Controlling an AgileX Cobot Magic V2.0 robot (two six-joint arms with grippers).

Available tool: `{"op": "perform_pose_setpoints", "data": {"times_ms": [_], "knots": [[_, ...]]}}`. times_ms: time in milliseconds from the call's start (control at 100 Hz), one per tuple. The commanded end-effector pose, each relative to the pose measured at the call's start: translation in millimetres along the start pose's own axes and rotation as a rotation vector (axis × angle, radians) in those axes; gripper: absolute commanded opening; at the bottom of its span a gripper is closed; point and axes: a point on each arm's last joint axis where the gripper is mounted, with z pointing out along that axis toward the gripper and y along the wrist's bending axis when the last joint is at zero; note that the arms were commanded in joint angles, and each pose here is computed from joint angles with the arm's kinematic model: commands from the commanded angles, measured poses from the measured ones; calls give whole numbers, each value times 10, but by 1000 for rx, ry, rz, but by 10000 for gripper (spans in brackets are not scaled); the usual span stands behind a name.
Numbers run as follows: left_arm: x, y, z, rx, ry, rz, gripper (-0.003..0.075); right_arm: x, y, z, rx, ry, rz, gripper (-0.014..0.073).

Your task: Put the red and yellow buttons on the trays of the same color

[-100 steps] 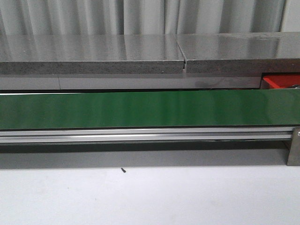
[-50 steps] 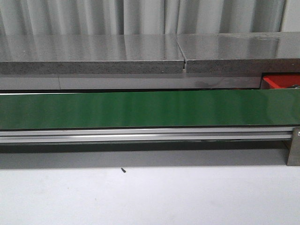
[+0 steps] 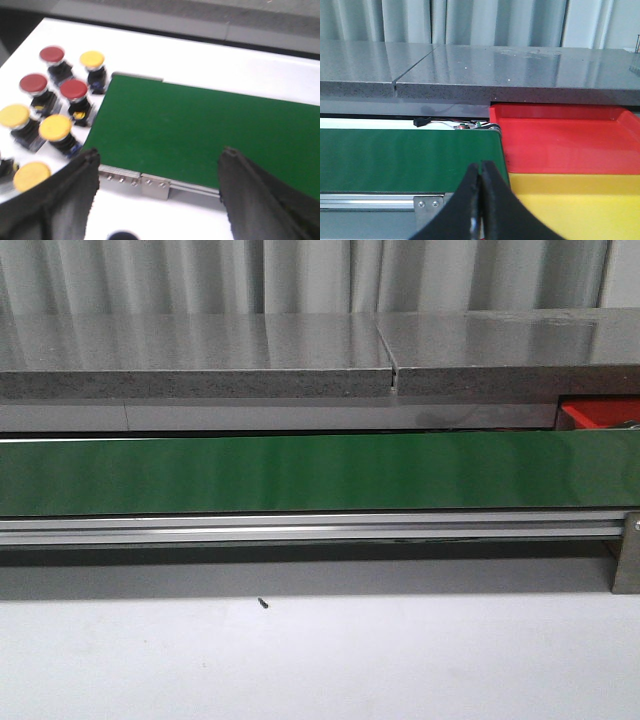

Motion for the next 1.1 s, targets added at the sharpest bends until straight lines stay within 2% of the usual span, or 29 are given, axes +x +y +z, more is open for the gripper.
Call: {"op": "perform_pose_setpoints", "data": {"times_ms": [0,210,560,860,1090], "knots": [[-210,85,-2,-38,18,-91,492,-77,1,-17,0,-91,1,-114],[-348,293,161,-116,250,-182,492,-77,1,-17,0,-91,1,-114],[-428,708,583,-205,503,-313,491,-77,1,-17,0,-91,1,-114],[-395,986,1047,-233,655,-366,472,-77,1,-17,0,-91,1,-114],[-348,1099,1364,-252,721,-413,472,-77,1,-17,0,-91,1,-114]]}}
